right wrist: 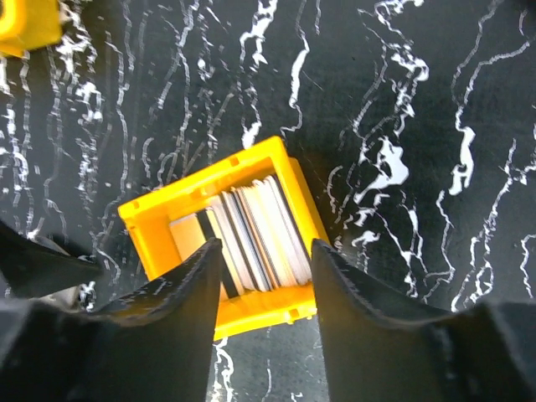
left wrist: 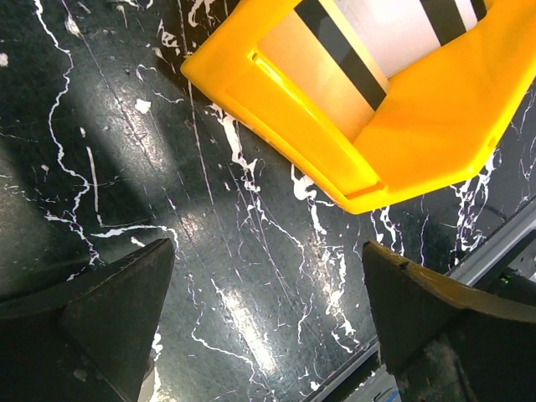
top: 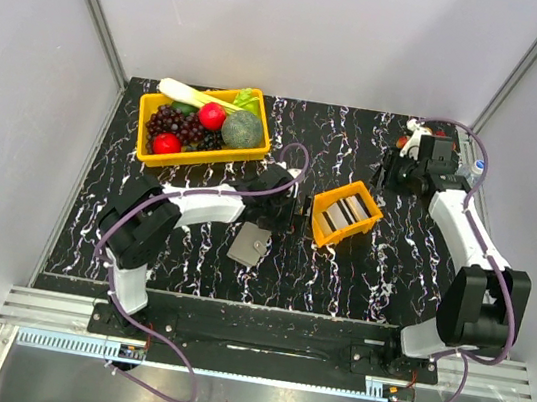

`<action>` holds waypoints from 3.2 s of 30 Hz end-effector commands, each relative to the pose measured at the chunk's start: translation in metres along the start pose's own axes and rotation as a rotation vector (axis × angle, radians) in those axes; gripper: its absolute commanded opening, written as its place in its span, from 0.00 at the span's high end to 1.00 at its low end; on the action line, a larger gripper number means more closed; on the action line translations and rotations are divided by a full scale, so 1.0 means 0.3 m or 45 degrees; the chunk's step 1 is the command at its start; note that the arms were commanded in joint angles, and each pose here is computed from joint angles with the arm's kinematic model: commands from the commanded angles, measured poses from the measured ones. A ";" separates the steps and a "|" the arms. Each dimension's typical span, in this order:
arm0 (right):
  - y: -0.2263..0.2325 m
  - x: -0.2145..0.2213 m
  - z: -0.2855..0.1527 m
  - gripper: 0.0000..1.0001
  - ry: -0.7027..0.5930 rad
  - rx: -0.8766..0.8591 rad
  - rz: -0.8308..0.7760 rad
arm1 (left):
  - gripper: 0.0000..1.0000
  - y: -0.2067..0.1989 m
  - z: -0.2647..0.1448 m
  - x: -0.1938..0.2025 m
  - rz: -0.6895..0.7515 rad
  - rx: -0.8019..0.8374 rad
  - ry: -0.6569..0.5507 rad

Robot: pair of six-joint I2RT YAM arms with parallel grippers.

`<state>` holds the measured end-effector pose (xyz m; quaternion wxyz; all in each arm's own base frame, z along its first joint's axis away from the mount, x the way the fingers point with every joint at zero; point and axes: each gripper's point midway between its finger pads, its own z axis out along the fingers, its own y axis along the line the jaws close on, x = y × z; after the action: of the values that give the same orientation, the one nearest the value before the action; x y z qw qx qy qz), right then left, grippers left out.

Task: Put the credit cards into the card holder
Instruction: Move the storage box to the center of the board, then pick up the credit card from the storage box.

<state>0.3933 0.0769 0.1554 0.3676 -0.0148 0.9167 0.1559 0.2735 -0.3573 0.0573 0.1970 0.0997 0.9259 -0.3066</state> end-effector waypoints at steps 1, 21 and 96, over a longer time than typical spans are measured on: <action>0.071 -0.053 -0.023 0.51 -0.044 -0.122 -0.007 | 0.02 -0.075 0.001 -0.073 0.024 0.088 -0.066; 0.048 0.121 0.153 0.58 0.195 0.152 -0.236 | 0.10 -0.085 0.067 -0.118 0.001 0.101 -0.042; -0.084 0.123 0.243 0.60 0.097 0.522 -0.430 | 0.18 -0.075 0.102 -0.151 -0.047 0.143 -0.031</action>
<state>0.4116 0.0805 0.0729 0.3316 -0.0940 0.9364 -0.0665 0.3020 -0.3860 0.0499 0.1768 0.0889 0.9187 -0.3419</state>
